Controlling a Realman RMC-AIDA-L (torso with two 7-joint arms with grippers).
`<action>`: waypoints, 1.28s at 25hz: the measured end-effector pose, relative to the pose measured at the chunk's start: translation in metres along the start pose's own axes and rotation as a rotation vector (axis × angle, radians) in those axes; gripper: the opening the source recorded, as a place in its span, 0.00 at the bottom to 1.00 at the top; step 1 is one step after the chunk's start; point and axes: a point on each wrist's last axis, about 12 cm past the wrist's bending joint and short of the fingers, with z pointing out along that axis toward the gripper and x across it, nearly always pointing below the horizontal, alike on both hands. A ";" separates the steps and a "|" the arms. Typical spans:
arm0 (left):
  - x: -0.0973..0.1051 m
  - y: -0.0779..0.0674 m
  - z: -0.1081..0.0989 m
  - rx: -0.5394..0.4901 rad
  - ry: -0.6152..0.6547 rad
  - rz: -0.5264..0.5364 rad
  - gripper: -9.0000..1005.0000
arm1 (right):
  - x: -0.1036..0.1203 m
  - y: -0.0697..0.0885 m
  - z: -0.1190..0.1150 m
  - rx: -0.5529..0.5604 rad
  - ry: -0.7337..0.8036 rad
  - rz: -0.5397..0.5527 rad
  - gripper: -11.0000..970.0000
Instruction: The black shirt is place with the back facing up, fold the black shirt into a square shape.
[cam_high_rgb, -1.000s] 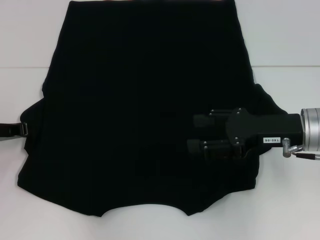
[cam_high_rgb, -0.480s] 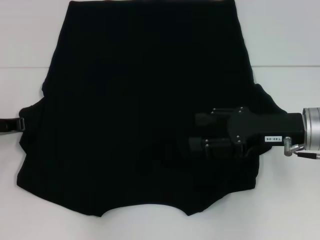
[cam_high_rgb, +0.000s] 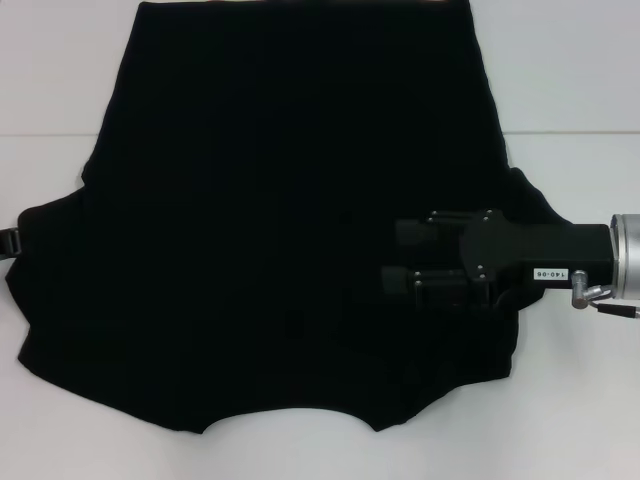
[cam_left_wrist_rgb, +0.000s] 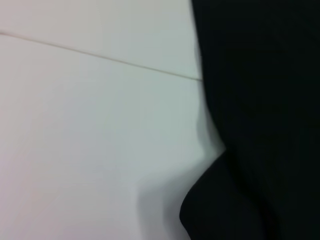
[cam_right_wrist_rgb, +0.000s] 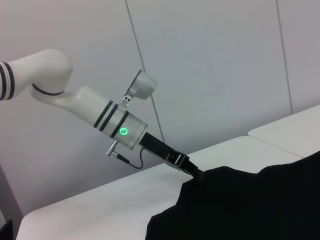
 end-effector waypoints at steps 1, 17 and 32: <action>0.001 0.003 -0.001 -0.006 -0.005 -0.007 0.01 | 0.000 0.000 0.000 0.000 0.000 0.000 0.77; -0.002 0.017 -0.010 -0.057 -0.052 -0.025 0.01 | -0.003 -0.002 0.003 0.011 -0.014 -0.001 0.74; 0.003 0.033 -0.020 -0.083 -0.072 -0.069 0.01 | -0.004 -0.002 0.006 0.008 -0.016 -0.004 0.73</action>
